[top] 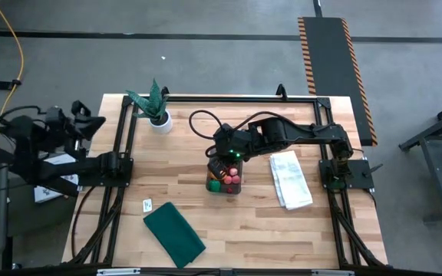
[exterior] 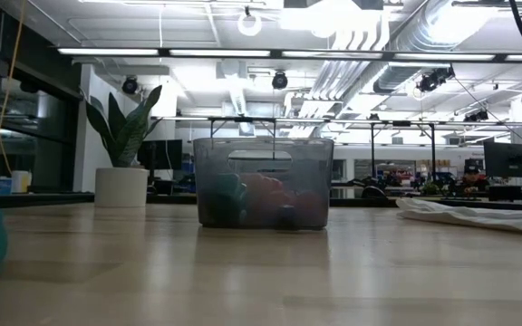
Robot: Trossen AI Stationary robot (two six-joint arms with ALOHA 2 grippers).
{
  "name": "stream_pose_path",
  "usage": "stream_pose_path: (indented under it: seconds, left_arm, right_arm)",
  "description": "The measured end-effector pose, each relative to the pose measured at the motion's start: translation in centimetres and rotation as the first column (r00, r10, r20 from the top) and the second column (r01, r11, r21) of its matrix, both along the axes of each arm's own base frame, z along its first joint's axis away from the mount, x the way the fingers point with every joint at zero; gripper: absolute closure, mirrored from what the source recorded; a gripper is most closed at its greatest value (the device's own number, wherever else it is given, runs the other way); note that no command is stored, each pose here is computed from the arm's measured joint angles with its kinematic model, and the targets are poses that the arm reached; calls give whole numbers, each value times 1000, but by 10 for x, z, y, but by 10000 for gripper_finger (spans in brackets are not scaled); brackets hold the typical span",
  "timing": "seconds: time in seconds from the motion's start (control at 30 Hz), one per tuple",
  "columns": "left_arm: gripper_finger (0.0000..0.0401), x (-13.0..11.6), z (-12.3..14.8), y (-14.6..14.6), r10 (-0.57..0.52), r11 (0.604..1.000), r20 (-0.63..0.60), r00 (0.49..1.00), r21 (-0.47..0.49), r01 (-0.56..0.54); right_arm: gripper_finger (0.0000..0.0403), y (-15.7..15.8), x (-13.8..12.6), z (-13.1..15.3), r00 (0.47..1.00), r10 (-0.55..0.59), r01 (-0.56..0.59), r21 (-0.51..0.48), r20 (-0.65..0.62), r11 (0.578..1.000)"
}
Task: Pick and placing Produce into tupperware
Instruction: Return to Home Position
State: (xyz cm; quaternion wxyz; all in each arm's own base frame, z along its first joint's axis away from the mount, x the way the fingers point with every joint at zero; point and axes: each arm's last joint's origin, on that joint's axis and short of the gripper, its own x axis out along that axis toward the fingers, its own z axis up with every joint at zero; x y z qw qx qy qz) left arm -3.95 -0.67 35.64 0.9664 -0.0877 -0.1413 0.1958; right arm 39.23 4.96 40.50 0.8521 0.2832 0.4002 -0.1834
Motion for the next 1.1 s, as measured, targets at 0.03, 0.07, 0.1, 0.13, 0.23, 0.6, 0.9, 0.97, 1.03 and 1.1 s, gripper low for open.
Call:
stream_pose_path:
  seconds: [0.03,0.07,0.1,0.13,0.23,0.6,0.9,0.97,1.03,1.1]
  left_arm:
    - [401,5,-3,1,-9,1000,-12,1000,-1,9]
    - [401,11,-2,2,-24,1000,23,999,15,24]
    - [401,18,-4,3,-50,999,41,998,24,49]
    - [401,25,-12,5,-77,997,37,996,19,77]
    - [401,42,-22,9,-97,995,71,993,24,96]
    - [401,88,-74,21,-128,991,33,991,-30,129]
    - [401,117,-125,30,-135,987,51,990,-79,139]
    - [401,121,-136,31,-129,987,50,990,-93,134]
    - [401,123,-143,32,-122,986,56,991,-111,127]
    - [401,125,-149,33,-116,985,63,991,-119,123]
  right_arm:
    - [403,0,0,0,1000,5,-5,8,-1,1000]
    - [403,0,0,0,1000,8,-8,12,-2,1000]
    - [403,1,0,0,1000,15,-15,12,-4,1000]
    - [403,1,0,-1,1000,19,-19,13,-7,1000]
    - [403,1,-1,-1,999,28,-28,10,-17,1000]
    - [403,1,-2,-2,986,158,-160,-66,-46,985]
    - [403,-5,-4,-4,970,223,-234,-117,-98,965]
    - [403,-8,-4,-4,969,224,-236,-121,-100,964]
    - [403,-11,-4,-4,967,228,-241,-128,-109,962]
    - [403,-13,-4,-4,966,232,-246,-135,-112,960]
